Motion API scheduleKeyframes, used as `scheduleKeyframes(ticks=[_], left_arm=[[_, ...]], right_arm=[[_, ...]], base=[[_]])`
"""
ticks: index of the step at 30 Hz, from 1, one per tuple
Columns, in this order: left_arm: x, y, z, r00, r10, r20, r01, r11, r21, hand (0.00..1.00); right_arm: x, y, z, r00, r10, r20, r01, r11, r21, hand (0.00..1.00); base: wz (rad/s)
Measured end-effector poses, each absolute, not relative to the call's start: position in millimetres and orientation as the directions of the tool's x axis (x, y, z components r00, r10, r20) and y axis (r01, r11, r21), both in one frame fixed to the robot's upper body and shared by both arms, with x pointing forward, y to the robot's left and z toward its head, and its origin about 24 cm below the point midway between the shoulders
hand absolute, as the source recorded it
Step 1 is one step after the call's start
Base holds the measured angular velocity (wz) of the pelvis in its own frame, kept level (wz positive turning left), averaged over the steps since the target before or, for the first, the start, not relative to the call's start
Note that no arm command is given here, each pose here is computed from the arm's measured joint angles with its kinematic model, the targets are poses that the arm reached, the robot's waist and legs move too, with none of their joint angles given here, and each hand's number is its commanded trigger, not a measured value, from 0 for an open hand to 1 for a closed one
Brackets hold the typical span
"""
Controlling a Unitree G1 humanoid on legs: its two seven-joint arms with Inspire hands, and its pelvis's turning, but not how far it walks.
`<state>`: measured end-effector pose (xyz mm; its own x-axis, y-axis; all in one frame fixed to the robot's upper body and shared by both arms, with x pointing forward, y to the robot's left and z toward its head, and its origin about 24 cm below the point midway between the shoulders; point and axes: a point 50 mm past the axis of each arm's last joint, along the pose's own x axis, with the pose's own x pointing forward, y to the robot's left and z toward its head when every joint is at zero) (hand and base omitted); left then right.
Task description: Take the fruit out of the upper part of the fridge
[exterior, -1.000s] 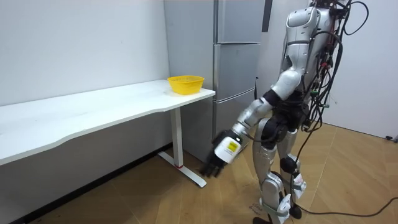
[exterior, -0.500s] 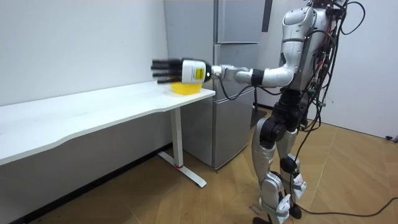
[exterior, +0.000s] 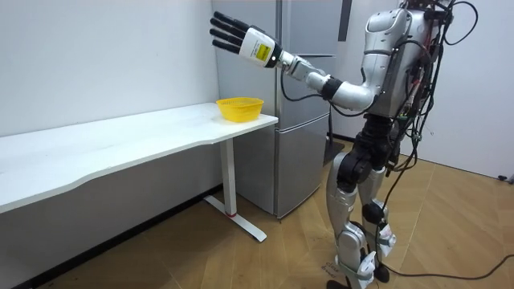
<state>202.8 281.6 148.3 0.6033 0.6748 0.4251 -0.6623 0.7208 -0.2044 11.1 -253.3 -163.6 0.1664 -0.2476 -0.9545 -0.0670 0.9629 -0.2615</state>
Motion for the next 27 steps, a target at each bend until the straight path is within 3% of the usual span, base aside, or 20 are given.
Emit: scheduleKeyframes(ticks=[15,21,27], left_arm=[[246,219,173,0.808,0.299,0.507,-0.274,0.953,-0.126,0.0],[248,197,175,0.856,0.113,0.505,-0.102,0.994,-0.05,0.0],[248,189,175,0.867,0.03,0.498,-0.026,1.0,-0.014,0.0]], right_arm=[[27,-250,-165,0.181,-0.235,-0.955,-0.085,0.964,-0.254,0.0],[24,-248,-166,0.145,-0.238,-0.96,-0.108,0.961,-0.254,0.0],[26,-249,-166,0.146,-0.23,-0.962,-0.109,0.963,-0.247,0.0]], base=[[-0.05],[-0.01],[-0.01]])
